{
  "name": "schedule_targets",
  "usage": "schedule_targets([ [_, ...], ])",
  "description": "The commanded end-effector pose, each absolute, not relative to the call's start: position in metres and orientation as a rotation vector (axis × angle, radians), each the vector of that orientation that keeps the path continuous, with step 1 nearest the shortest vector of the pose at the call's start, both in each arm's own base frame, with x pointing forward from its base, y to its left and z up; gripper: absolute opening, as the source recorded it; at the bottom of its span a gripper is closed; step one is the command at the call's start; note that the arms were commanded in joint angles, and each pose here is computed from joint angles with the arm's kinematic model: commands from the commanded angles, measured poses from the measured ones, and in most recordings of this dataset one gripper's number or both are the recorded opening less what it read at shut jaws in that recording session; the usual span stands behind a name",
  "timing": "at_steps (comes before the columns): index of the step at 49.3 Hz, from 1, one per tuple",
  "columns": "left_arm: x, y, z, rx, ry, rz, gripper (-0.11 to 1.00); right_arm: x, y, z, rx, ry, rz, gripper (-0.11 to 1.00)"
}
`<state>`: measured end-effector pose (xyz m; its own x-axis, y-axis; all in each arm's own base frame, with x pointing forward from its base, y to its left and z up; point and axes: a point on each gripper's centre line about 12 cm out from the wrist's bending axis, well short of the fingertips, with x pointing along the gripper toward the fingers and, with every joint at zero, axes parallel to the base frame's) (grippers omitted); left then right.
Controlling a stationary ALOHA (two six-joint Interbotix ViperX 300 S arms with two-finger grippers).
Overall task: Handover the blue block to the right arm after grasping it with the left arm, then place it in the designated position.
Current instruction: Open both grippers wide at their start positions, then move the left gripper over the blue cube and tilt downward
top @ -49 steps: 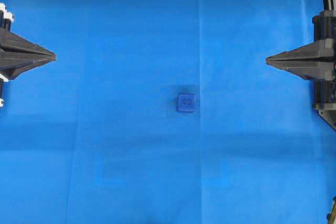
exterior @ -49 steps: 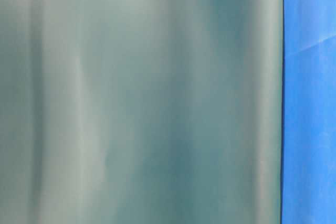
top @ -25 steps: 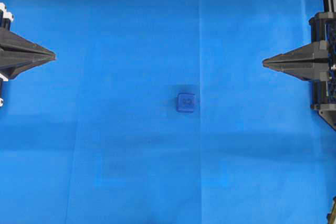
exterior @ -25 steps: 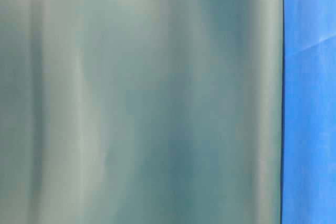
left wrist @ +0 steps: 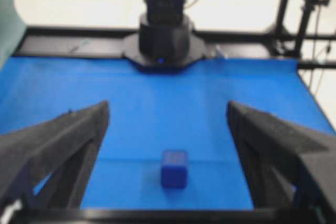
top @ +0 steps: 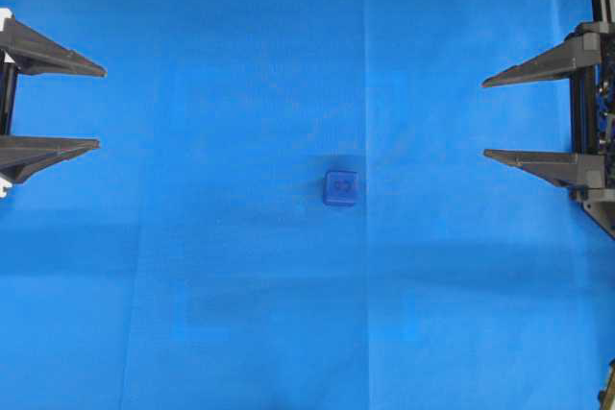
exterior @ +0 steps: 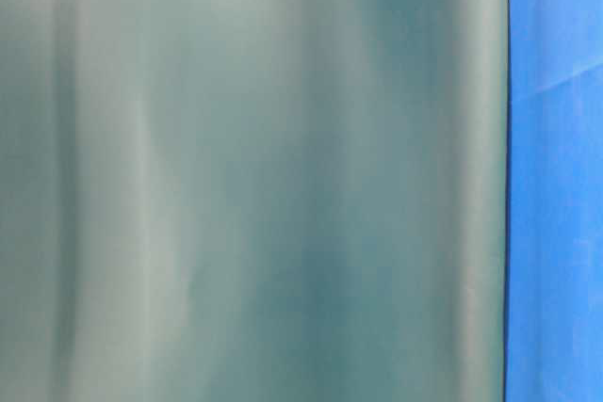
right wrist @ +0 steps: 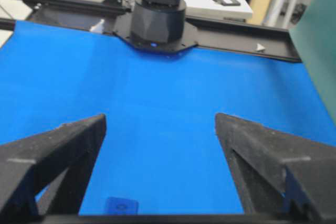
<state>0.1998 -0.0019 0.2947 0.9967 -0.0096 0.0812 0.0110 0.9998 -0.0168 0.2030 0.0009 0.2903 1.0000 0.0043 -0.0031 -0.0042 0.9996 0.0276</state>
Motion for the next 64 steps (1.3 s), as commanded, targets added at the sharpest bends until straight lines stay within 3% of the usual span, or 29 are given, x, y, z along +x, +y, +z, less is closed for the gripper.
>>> schedule_targets([
  [1, 0.202, -0.003, 0.299, -0.015, -0.09, -0.015, 0.93, 0.205, 0.001, 0.302, 0.032, -0.032, 0.004, 0.95],
  [22, 0.222, -0.001, 0.294, -0.016, -0.074, -0.008, 0.93, 0.206, -0.001, 0.301, 0.035, -0.026, -0.006, 0.96],
  [64, 0.391, 0.007, 0.303, 0.0, -0.037, 0.017, 0.93, 0.206, -0.002, 0.301, 0.034, -0.028, -0.008, 0.96],
])
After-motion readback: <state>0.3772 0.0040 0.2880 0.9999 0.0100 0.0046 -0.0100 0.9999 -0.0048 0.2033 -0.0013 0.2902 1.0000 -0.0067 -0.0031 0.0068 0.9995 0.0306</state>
